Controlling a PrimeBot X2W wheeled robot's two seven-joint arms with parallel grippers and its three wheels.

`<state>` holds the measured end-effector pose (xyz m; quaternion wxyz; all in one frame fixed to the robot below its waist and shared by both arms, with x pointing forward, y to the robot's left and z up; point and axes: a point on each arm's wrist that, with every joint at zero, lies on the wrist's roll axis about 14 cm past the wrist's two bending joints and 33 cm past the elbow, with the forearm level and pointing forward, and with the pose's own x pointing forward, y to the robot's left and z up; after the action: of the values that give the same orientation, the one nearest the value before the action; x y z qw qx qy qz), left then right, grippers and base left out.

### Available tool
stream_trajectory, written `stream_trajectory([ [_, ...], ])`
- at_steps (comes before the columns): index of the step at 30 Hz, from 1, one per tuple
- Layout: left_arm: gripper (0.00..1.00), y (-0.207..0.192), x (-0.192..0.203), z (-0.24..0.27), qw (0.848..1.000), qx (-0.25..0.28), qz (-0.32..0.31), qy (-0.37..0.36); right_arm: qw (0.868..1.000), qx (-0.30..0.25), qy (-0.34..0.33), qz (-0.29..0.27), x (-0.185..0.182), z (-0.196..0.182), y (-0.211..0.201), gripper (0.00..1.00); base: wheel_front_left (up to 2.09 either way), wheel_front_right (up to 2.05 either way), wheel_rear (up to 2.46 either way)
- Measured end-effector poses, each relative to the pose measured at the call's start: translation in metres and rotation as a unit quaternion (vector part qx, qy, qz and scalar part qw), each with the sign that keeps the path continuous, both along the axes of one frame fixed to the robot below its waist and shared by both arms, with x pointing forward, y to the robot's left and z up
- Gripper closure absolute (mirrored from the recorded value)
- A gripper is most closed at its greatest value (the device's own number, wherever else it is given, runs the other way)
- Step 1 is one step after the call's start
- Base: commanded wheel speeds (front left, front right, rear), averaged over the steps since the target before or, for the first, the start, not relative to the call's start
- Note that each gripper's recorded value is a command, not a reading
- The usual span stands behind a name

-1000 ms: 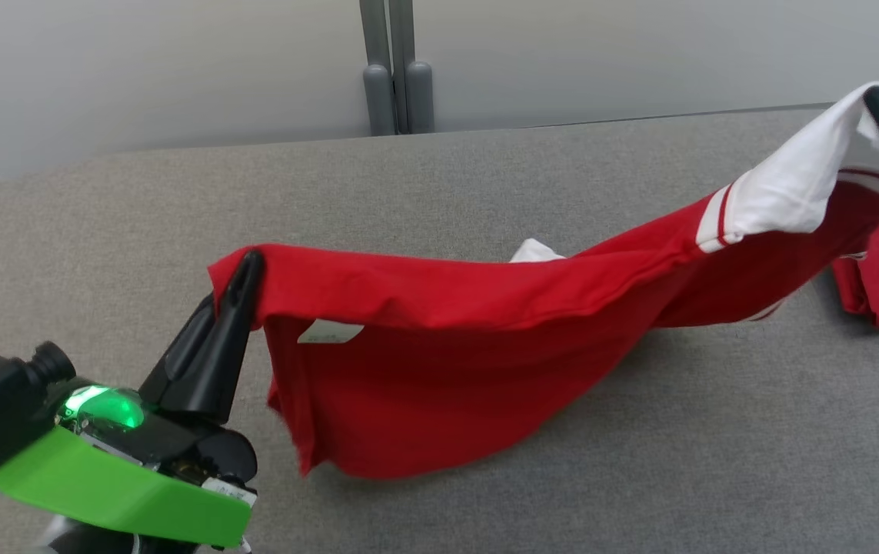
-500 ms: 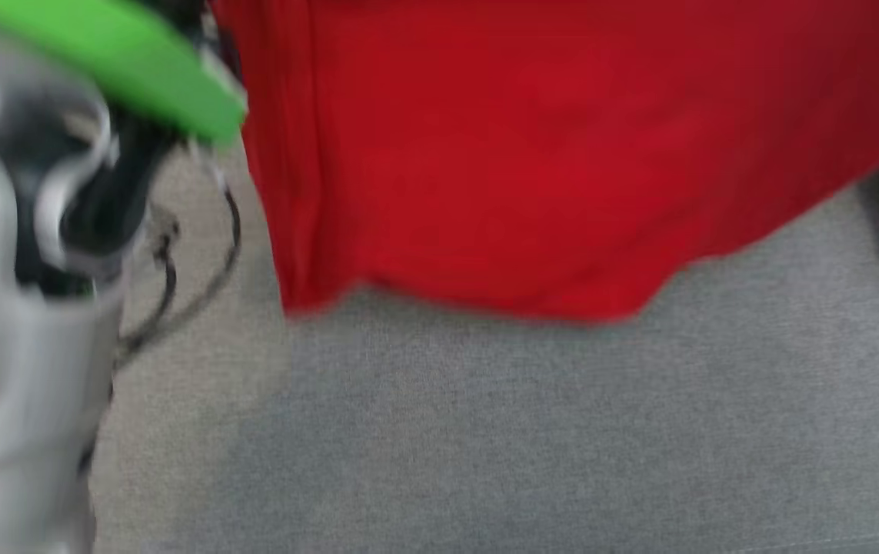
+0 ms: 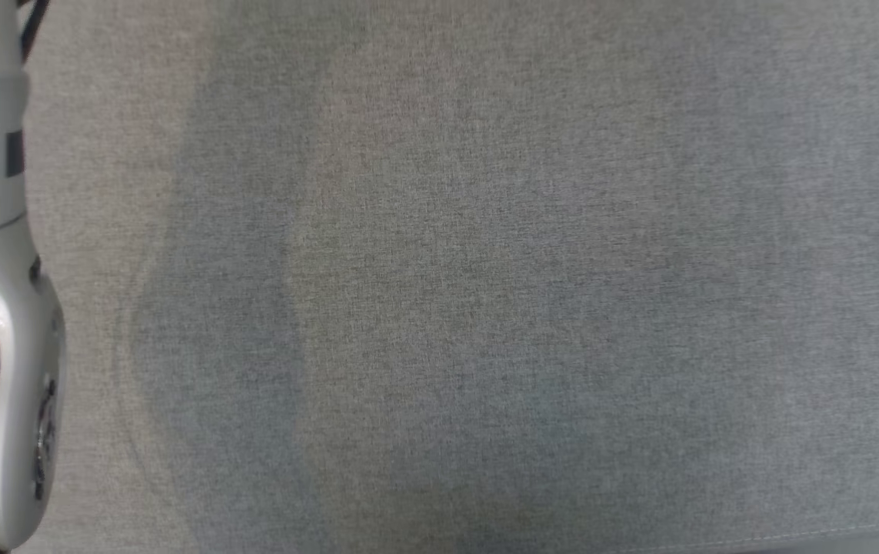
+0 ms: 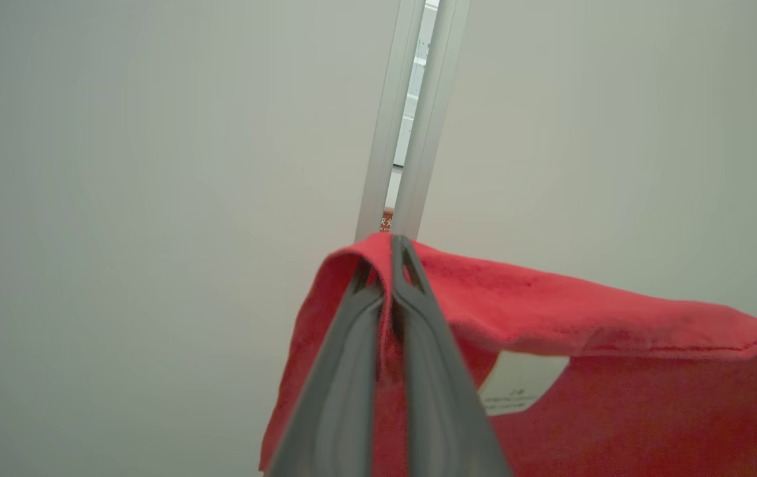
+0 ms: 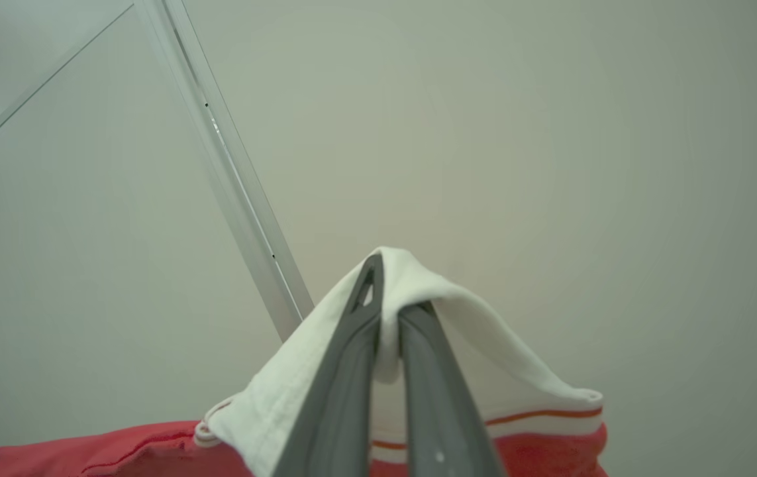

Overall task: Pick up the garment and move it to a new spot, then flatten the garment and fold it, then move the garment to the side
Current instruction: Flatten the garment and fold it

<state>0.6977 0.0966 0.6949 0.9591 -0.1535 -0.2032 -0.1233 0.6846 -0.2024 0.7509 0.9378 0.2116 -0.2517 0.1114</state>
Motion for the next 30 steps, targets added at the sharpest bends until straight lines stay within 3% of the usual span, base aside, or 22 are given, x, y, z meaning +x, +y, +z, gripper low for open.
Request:
stream_trajectory([
  [5, 1.00, -0.007, 0.015, -0.097, 0.997, 0.012, -0.015, 0.070, 0.994, -0.024, 0.096, 0.046, 0.018, -0.108, 0.032, 1.00, 0.00, 0.00, 0.00],
  [7, 1.00, -0.006, 0.005, -0.157, 0.991, 0.018, -0.024, 0.132, 0.987, -0.012, 0.145, 0.074, 0.005, -0.162, 0.044, 1.00, 0.00, 0.00, 0.00],
  [12, 1.00, -0.002, -0.039, -0.235, 0.975, 0.009, -0.042, 0.219, 0.971, 0.025, 0.212, 0.105, -0.051, -0.232, 0.045, 1.00, 0.00, 0.00, 0.00],
  [21, 1.00, 0.027, -0.137, -0.263, 0.959, -0.038, -0.038, 0.277, 0.946, 0.069, 0.296, 0.111, -0.155, -0.276, 0.032, 1.00, 0.00, 0.00, 0.00],
  [25, 1.00, 0.031, -0.196, -0.274, 0.946, -0.045, -0.042, 0.319, 0.929, 0.070, 0.343, 0.121, -0.204, -0.291, 0.034, 1.00, 0.00, 0.00, 0.00],
  [30, 1.00, 0.029, -0.271, -0.279, 0.926, -0.096, -0.037, 0.363, 0.912, 0.074, 0.391, 0.103, -0.264, -0.312, 0.025, 1.00, 0.00, 0.00, 0.00],
])
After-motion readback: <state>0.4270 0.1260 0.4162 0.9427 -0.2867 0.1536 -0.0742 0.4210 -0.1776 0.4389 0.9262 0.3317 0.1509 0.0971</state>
